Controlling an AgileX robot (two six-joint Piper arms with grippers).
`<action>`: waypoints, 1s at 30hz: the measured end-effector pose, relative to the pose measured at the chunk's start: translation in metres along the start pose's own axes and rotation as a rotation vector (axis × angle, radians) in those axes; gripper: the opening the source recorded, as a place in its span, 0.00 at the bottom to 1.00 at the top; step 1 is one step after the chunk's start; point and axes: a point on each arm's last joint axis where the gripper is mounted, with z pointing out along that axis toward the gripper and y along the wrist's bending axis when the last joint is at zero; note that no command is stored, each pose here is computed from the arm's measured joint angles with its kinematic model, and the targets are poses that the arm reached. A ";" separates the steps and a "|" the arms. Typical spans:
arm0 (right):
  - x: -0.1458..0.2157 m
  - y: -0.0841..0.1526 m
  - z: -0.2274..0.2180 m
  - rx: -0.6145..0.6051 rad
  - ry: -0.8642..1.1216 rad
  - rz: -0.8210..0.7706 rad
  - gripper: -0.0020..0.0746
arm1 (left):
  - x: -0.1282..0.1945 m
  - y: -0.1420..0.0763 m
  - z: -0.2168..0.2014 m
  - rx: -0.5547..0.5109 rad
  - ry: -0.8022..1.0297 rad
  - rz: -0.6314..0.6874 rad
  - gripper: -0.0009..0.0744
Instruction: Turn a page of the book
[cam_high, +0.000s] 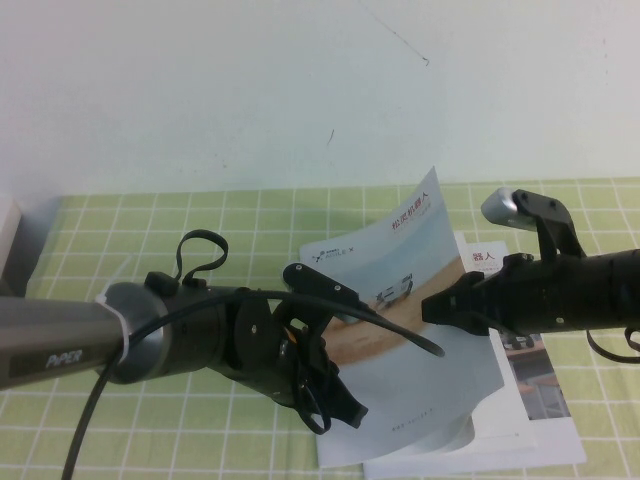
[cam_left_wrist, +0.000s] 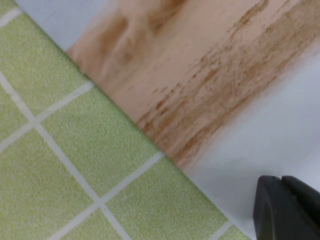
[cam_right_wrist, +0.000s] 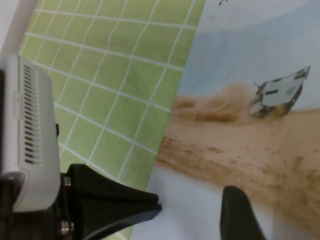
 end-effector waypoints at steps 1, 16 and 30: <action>0.000 0.000 0.000 0.000 0.000 -0.002 0.42 | 0.000 0.000 0.000 0.000 0.000 0.002 0.01; -0.005 0.020 -0.002 -0.215 -0.062 -0.038 0.29 | 0.000 0.000 0.000 0.000 0.000 0.004 0.01; -0.005 0.024 -0.003 -0.267 -0.061 -0.068 0.27 | 0.000 0.000 0.000 0.000 -0.003 0.006 0.01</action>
